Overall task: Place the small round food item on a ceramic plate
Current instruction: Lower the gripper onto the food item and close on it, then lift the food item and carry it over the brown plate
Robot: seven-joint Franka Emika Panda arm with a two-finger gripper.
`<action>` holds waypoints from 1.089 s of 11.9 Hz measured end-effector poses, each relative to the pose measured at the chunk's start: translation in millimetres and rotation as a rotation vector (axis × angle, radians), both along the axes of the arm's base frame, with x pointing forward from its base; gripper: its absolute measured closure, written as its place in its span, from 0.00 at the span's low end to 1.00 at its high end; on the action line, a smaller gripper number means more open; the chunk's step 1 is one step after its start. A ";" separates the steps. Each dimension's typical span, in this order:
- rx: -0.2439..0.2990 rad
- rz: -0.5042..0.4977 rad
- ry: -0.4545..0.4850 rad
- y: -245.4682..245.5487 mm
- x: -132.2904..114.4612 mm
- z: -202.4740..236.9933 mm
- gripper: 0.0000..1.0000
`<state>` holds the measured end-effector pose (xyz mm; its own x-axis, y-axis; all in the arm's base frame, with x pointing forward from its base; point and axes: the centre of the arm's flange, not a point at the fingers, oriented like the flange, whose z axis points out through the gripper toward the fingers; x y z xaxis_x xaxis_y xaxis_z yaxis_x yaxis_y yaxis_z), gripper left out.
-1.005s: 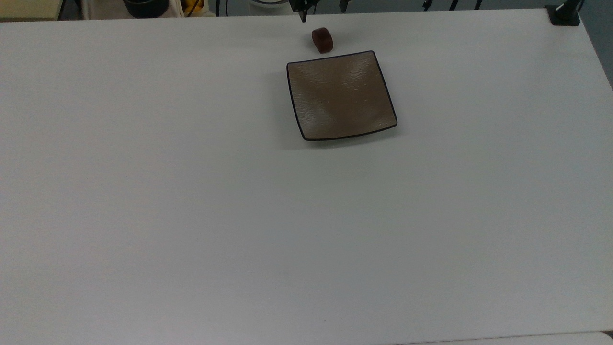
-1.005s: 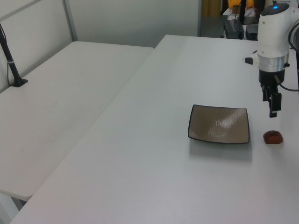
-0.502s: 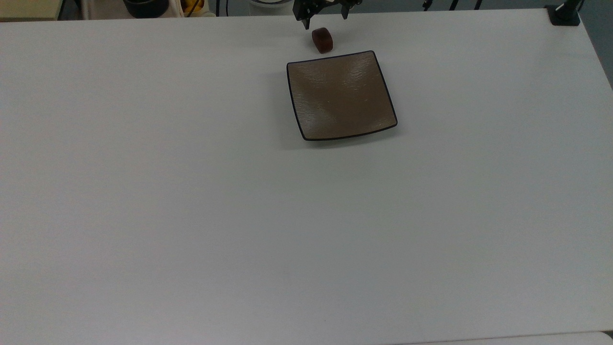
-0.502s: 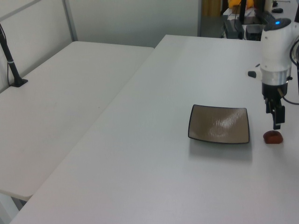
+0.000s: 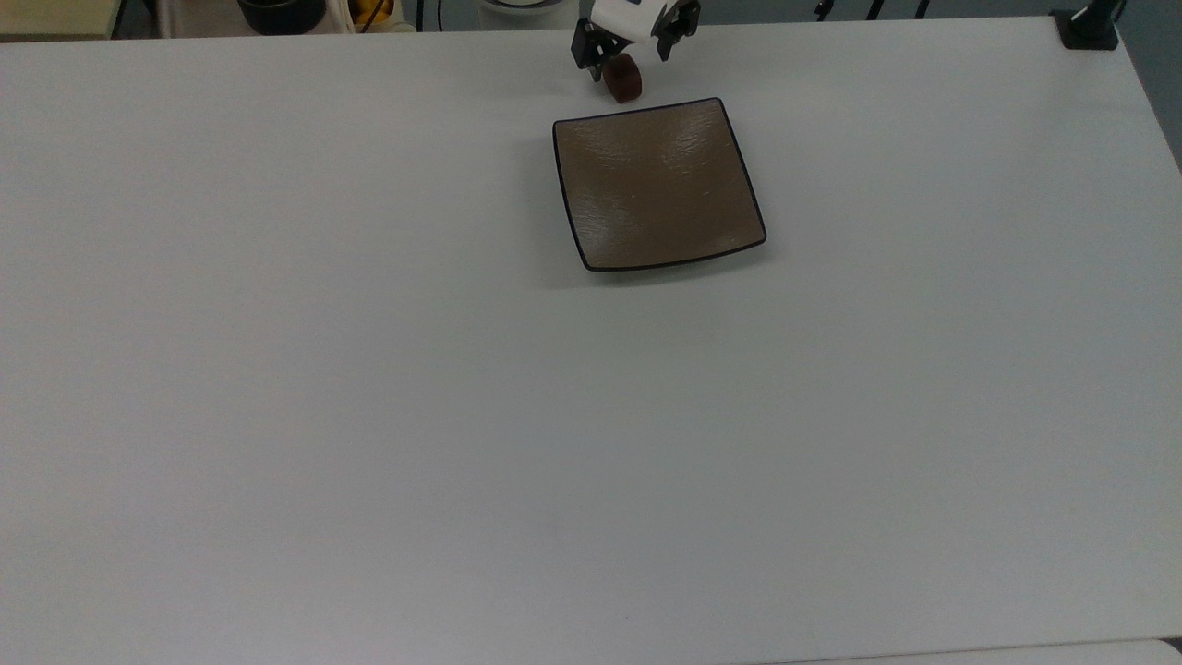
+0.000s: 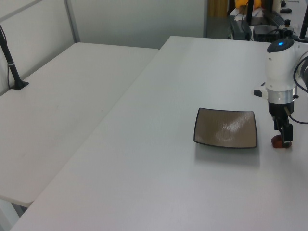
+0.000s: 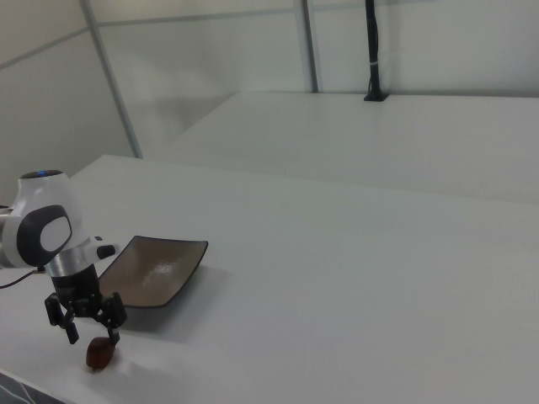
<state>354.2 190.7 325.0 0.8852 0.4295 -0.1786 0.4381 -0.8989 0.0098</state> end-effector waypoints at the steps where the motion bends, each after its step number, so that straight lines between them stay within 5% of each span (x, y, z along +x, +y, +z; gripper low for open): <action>1: -0.002 0.000 0.005 0.0 -0.1 -2.2 0.05; 3: -0.007 0.000 0.021 0.2 0.2 -10.6 0.11; 5: 0.011 -0.013 0.020 2.4 2.8 -17.9 0.38; 9: 0.049 -0.053 0.026 5.5 4.9 -15.6 0.77; 13: 0.059 -0.052 0.020 14.0 21.0 21.4 0.79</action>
<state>375.2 204.7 346.4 0.9032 0.3931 -0.1725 0.3901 -0.9193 -0.0526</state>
